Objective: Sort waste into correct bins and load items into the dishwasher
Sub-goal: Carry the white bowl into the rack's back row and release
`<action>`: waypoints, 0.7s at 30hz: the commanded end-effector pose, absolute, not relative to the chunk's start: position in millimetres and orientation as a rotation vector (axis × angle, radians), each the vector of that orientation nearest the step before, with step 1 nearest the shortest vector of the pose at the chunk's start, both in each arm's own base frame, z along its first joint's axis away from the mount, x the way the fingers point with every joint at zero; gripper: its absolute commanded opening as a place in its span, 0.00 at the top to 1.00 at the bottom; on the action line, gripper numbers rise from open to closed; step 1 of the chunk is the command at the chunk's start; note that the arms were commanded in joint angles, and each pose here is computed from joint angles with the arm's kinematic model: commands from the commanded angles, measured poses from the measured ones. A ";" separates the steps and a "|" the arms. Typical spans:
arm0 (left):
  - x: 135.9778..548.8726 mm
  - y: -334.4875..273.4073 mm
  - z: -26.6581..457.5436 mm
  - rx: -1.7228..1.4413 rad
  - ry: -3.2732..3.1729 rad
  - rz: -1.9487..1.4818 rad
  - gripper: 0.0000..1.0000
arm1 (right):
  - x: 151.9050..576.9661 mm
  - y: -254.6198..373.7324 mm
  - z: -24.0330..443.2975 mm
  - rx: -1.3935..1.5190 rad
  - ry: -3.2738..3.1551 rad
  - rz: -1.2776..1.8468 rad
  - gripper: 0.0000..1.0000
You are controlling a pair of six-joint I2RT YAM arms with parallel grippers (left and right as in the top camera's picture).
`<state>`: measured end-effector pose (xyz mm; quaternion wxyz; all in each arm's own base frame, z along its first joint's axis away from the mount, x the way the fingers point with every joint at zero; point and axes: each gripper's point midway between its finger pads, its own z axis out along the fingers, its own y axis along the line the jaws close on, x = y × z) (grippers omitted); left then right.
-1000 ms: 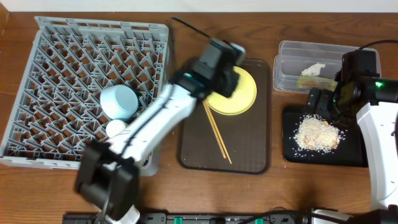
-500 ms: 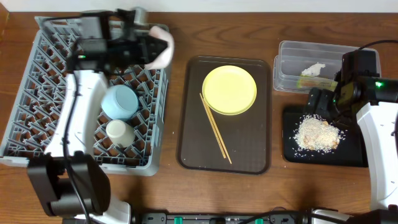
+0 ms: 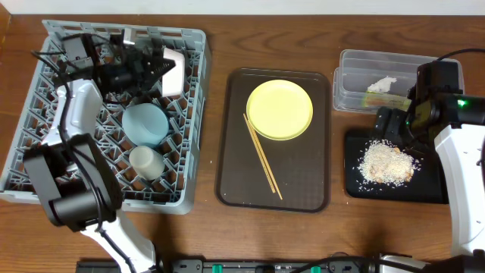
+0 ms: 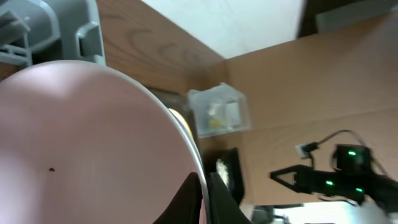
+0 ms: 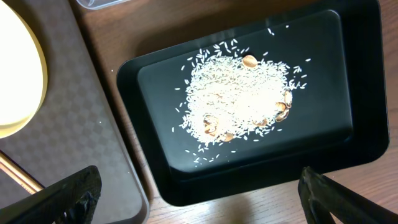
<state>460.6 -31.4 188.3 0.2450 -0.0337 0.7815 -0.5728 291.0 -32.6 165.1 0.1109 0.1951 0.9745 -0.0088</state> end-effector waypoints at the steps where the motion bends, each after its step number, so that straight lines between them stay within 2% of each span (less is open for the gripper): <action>1: 464.7 -17.0 172.9 -0.168 2.134 -1.601 0.93 | 292.4 -37.1 173.0 0.587 2.835 -0.038 0.01; 7: 467.7 15.1 150.8 -0.286 2.135 -1.579 0.92 | 290.3 -37.0 172.5 0.587 2.844 -0.040 0.01; 9: 469.2 26.3 140.5 -0.334 2.156 -1.536 0.83 | 290.1 -36.9 172.5 0.588 2.844 -0.040 0.01; 11: 469.7 35.2 132.3 -0.378 2.179 -1.493 0.70 | 290.0 -36.9 172.5 0.588 2.845 -0.040 0.01; 14: 469.9 44.7 127.2 -0.413 2.193 -1.451 0.68 | 289.6 -36.9 172.4 0.588 2.847 -0.040 0.01; 15: 469.8 46.3 127.1 -0.416 2.191 -1.449 0.65 | 289.0 -36.8 172.2 0.589 2.849 -0.040 0.01; 17: 469.4 51.4 126.7 -0.428 2.187 -1.440 0.48 | 288.9 -36.9 172.2 0.579 2.851 -0.042 0.01; 21: 468.2 66.5 123.2 -0.472 2.189 -1.399 0.35 | 288.7 -36.8 172.1 0.577 2.853 -0.043 0.01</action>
